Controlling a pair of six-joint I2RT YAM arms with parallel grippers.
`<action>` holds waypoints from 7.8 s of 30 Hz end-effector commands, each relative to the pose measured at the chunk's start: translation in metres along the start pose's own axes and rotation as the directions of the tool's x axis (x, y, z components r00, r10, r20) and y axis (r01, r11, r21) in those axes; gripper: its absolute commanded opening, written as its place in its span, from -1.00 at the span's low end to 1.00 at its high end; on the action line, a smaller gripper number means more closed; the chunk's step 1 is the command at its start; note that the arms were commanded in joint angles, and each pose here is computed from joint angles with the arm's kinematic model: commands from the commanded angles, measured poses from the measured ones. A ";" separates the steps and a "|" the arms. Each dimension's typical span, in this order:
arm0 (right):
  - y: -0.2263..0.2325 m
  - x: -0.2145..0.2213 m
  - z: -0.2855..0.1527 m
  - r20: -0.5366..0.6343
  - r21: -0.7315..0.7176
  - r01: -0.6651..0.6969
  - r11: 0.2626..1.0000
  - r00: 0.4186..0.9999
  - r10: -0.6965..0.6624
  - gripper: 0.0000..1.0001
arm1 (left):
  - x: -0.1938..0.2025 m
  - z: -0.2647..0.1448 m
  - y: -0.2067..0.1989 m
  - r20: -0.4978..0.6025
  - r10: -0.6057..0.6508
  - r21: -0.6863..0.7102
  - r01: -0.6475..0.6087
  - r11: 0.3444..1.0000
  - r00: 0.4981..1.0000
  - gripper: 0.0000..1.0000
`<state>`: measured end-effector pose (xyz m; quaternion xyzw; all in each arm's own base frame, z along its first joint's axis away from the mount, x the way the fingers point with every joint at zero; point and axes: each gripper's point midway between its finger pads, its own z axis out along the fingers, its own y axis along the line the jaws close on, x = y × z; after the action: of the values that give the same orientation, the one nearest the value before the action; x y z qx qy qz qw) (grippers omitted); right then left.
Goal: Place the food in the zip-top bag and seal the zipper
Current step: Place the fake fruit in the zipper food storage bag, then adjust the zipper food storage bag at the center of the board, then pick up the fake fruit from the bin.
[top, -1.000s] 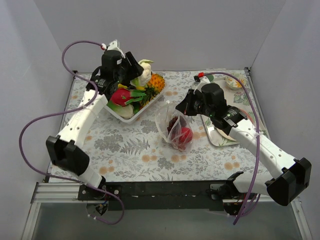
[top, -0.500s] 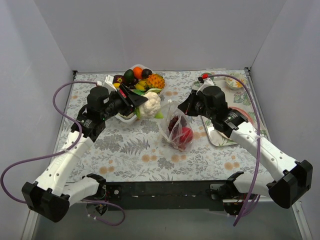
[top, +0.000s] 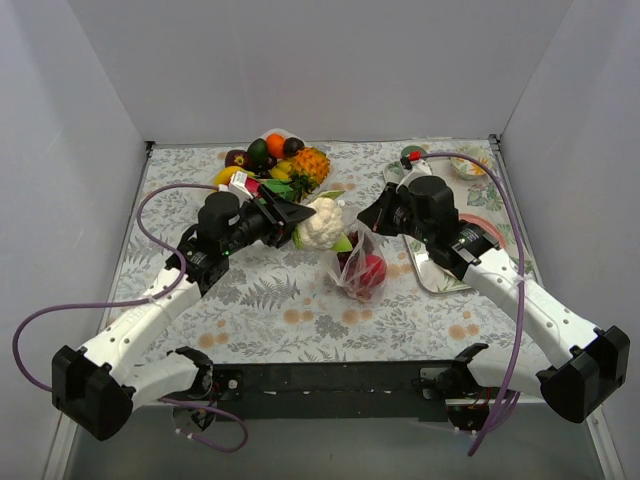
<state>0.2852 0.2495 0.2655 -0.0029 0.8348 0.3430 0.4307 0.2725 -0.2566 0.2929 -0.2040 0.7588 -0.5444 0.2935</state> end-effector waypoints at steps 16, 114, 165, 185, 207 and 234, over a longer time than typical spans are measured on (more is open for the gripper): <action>0.012 -0.025 -0.013 0.094 -0.027 -0.021 0.999 0.995 0.023 -0.97 | 0.040 0.045 0.030 -0.020 -0.013 -0.079 0.011 0.997 1.000 -0.45; 0.027 -0.044 -0.040 0.140 -0.043 0.012 0.999 0.990 -0.006 -0.97 | 0.033 0.061 0.101 -0.173 0.458 -0.424 -0.485 0.765 0.872 -0.05; 0.017 -0.054 -0.045 0.098 -0.084 0.017 0.996 0.995 -0.009 -0.97 | -0.240 0.053 0.014 0.193 0.710 -0.644 -0.459 0.612 0.677 0.36; 0.006 -0.032 -0.031 0.036 -0.077 0.010 0.997 0.999 -0.007 -0.97 | -0.339 0.089 0.130 -0.001 0.774 -0.843 -0.418 0.340 0.633 0.69; 0.005 -0.023 -0.027 0.015 -0.094 -0.014 0.996 1.000 0.015 -0.97 | -0.308 0.086 0.166 -0.053 0.691 -0.847 -0.399 0.351 0.721 0.55; 0.008 -0.022 -0.034 0.016 -0.105 -0.025 0.994 0.999 0.027 -0.97 | -0.314 0.078 0.143 -0.036 0.733 -0.856 -0.399 0.328 0.680 -0.13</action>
<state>0.2722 0.2257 0.2763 -0.0049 0.8375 0.3669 0.4048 0.5612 -0.0671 0.1594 -0.1235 0.8930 0.0633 0.4281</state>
